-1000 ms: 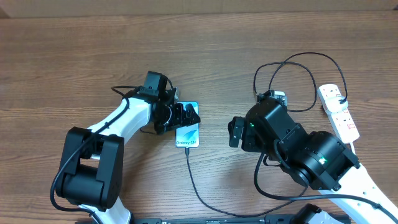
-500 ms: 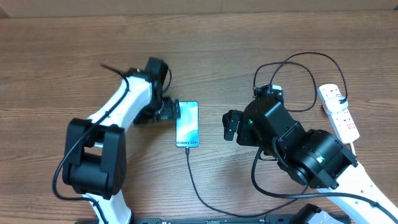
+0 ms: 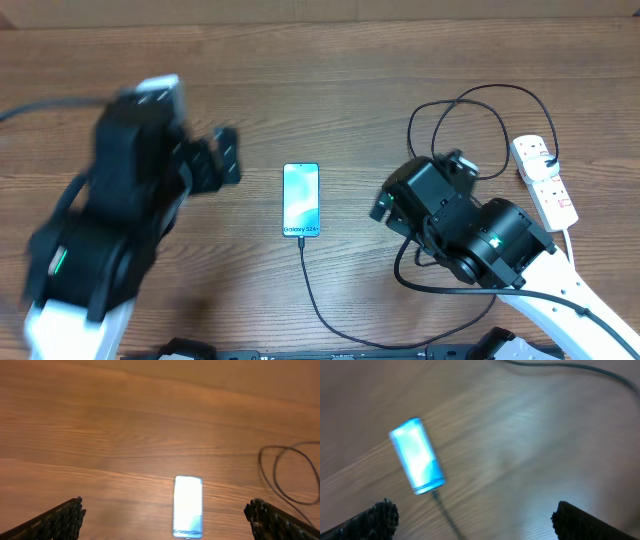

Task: Plug charger to phone and switch on socket
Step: 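Release the phone and withdraw both grippers away from it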

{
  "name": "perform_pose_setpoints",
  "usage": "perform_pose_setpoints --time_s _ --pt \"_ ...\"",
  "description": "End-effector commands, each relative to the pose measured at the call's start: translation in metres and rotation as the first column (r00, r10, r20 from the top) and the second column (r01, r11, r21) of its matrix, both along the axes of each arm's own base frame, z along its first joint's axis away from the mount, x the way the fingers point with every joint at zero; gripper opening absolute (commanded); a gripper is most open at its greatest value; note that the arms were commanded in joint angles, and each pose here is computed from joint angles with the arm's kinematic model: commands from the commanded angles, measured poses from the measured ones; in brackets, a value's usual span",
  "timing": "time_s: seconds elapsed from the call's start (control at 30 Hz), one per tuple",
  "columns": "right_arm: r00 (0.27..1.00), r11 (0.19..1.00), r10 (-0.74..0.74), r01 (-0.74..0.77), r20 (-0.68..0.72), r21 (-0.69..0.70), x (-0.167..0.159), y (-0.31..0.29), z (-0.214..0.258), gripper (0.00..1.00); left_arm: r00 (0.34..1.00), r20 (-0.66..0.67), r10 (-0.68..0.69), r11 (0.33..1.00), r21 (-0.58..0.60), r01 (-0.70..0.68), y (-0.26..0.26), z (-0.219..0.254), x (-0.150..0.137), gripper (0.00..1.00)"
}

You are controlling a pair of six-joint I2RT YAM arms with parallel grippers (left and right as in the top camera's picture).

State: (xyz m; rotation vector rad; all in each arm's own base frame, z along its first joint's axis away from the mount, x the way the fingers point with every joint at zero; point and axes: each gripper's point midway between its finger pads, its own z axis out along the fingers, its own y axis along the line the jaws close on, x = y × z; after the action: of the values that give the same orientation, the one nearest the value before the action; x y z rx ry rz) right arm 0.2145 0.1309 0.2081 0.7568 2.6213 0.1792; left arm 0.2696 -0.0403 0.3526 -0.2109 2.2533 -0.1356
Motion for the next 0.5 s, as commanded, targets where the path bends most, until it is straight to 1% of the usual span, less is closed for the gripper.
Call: perform_pose_setpoints --time_s 0.0,0.1,0.2,0.23,0.37,0.47 --pt "0.955 0.955 -0.295 0.296 0.036 -0.029 -0.004 -0.034 0.001 1.0 0.996 0.04 0.085 0.991 0.096 -0.089 0.029 0.003 -0.027 1.0" --pt "0.904 0.898 -0.427 0.428 0.035 -0.107 -0.019 -0.062 -0.001 1.0 0.979 0.093 0.184 0.972 0.133 -0.195 0.055 0.013 -0.053 1.0" --pt "0.87 0.854 -0.492 0.491 0.04 -0.173 -0.028 -0.083 -0.002 1.0 0.947 0.145 0.286 0.93 0.195 -0.31 0.082 0.022 -0.069 1.0" --pt "0.863 0.844 -0.504 0.501 0.036 -0.193 -0.031 -0.088 -0.003 1.0 0.942 0.147 0.303 0.92 0.212 -0.329 0.087 0.022 -0.073 1.0" --pt "0.824 0.795 -0.566 0.549 0.009 -0.258 -0.04 -0.11 -0.012 1.0 0.951 0.094 0.293 0.921 0.239 -0.308 0.087 0.011 -0.08 0.99" --pt "0.761 0.731 -0.649 0.625 0.003 -0.275 -0.042 -0.131 -0.016 1.0 0.959 0.057 0.278 0.927 0.244 -0.283 0.084 0.004 -0.083 1.0"
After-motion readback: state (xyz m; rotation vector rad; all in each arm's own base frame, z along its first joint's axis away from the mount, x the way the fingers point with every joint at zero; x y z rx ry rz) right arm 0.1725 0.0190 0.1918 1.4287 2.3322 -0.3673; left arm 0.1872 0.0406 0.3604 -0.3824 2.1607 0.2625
